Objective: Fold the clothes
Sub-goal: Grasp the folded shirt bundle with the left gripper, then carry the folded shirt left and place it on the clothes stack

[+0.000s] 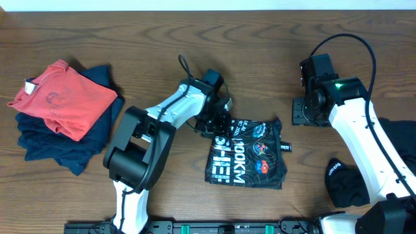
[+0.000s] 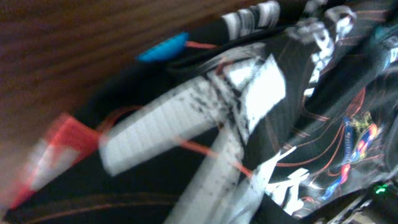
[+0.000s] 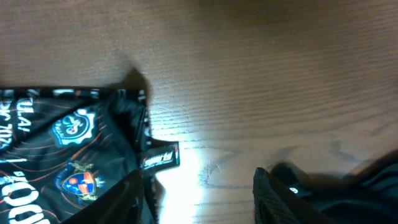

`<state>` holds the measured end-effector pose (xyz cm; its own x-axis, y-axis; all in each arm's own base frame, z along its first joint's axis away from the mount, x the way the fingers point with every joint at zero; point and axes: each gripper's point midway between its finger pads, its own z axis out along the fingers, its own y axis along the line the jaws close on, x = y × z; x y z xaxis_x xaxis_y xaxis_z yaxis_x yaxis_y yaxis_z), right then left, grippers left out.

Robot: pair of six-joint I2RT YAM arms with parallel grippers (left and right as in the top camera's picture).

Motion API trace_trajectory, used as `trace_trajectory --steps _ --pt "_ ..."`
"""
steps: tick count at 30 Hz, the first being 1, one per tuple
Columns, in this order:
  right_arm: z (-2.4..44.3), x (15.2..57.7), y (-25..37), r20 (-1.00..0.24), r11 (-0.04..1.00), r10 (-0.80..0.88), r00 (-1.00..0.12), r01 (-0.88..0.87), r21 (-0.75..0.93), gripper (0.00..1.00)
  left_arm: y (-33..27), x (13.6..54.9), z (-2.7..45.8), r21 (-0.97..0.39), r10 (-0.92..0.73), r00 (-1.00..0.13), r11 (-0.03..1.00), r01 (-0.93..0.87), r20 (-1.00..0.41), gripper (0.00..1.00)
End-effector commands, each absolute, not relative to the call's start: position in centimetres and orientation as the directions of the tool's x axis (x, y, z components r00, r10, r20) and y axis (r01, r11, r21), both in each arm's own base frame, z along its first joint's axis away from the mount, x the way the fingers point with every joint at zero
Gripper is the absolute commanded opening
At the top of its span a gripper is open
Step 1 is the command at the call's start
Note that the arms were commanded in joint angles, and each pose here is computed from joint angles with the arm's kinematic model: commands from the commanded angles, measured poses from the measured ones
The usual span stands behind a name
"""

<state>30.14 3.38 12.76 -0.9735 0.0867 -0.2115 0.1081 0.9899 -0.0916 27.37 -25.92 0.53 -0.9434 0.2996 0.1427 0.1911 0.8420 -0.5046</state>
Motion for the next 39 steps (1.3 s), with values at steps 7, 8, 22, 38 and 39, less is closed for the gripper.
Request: trace_trajectory --steps 7,8,22,38,39 --pt "13.4 30.1 3.1 -0.22 0.988 0.104 -0.97 0.126 -0.087 0.54 -21.5 31.6 -1.6 -0.359 0.231 -0.971 0.913 0.195 0.059 0.05" --pt "13.4 30.0 3.1 -0.218 0.988 0.104 -0.97 0.126 -0.089 0.54 -20.3 32.4 -1.4 -0.318 0.209 -0.977 0.93 0.185 0.045 0.06" --pt "13.4 30.1 2.9 -0.221 0.987 0.104 -0.97 0.128 -0.098 0.55 1.0 37.8 12.7 0.123 -0.136 -0.941 0.976 -0.181 -0.309 0.06" --pt "13.4 30.0 2.9 -0.22 0.987 0.103 -0.97 0.128 -0.098 0.55 16.3 40.1 20.6 0.154 -0.274 -0.714 0.868 -0.472 -0.645 0.06" --pt "13.4 30.0 2.9 -0.22 0.987 0.103 -0.97 0.128 -0.098 0.55 17.2 40.1 20.8 0.151 -0.284 -0.697 0.858 -0.492 -0.659 0.06"
